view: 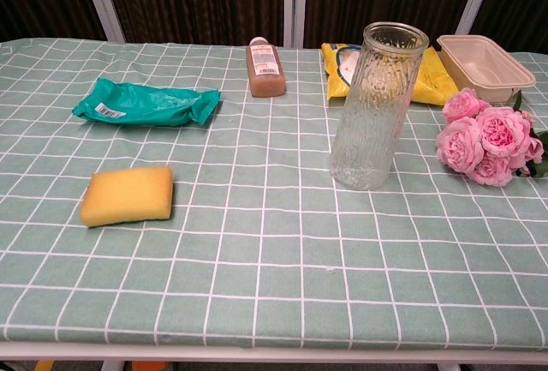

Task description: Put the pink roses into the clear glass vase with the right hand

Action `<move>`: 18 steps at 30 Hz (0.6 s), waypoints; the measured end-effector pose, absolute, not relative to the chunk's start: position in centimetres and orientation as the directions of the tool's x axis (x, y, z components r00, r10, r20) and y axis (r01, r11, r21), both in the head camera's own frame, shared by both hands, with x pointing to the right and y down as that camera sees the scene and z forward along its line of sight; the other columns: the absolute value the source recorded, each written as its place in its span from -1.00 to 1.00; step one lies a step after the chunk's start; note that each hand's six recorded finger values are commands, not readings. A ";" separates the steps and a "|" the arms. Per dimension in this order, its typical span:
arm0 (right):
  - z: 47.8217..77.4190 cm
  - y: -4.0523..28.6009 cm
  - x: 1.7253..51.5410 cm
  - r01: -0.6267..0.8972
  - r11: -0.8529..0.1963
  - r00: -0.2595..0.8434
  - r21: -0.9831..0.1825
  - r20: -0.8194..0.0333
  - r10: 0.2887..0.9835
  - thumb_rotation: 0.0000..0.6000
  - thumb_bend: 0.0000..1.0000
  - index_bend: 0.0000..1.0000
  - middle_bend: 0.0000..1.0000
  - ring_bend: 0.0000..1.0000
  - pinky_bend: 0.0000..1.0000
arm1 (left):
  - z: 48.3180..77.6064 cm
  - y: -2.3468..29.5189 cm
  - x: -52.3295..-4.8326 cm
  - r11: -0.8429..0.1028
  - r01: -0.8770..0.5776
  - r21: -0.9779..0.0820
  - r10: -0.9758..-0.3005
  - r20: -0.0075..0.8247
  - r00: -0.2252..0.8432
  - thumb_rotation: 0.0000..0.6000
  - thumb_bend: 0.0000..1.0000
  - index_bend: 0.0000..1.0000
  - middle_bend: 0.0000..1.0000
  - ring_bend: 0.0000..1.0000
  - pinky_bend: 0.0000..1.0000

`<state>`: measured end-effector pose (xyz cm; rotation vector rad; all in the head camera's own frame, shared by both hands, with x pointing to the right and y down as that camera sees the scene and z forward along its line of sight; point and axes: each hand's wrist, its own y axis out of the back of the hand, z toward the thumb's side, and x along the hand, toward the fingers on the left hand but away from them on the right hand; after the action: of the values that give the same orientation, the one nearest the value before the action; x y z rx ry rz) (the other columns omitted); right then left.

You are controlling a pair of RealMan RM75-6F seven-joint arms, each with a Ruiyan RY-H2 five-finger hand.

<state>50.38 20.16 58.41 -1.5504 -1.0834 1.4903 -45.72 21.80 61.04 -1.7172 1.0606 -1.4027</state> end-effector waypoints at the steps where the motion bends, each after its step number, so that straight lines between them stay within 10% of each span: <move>1: 58.4 20.2 50.4 0.091 -0.391 -0.020 -0.916 -0.394 0.919 1.00 -1.00 -1.00 -1.00 -1.00 -1.00 | 61.0 21.8 -45.7 -0.442 -0.176 -0.879 -0.897 0.433 0.092 1.00 -0.78 -0.72 -0.94 -1.00 -0.79; 18: 60.3 18.5 50.1 -0.006 -0.464 -0.014 -0.886 -0.464 0.886 1.00 -0.94 -1.00 -0.99 -1.00 -1.00 | 61.0 21.6 -45.3 -0.444 -0.175 -0.879 -0.896 0.432 0.102 1.00 -0.78 -0.72 -0.94 -1.00 -0.79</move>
<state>50.08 18.48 60.30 -1.5421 -0.9431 1.5692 -45.30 21.59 61.03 -1.7229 1.0553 -1.3905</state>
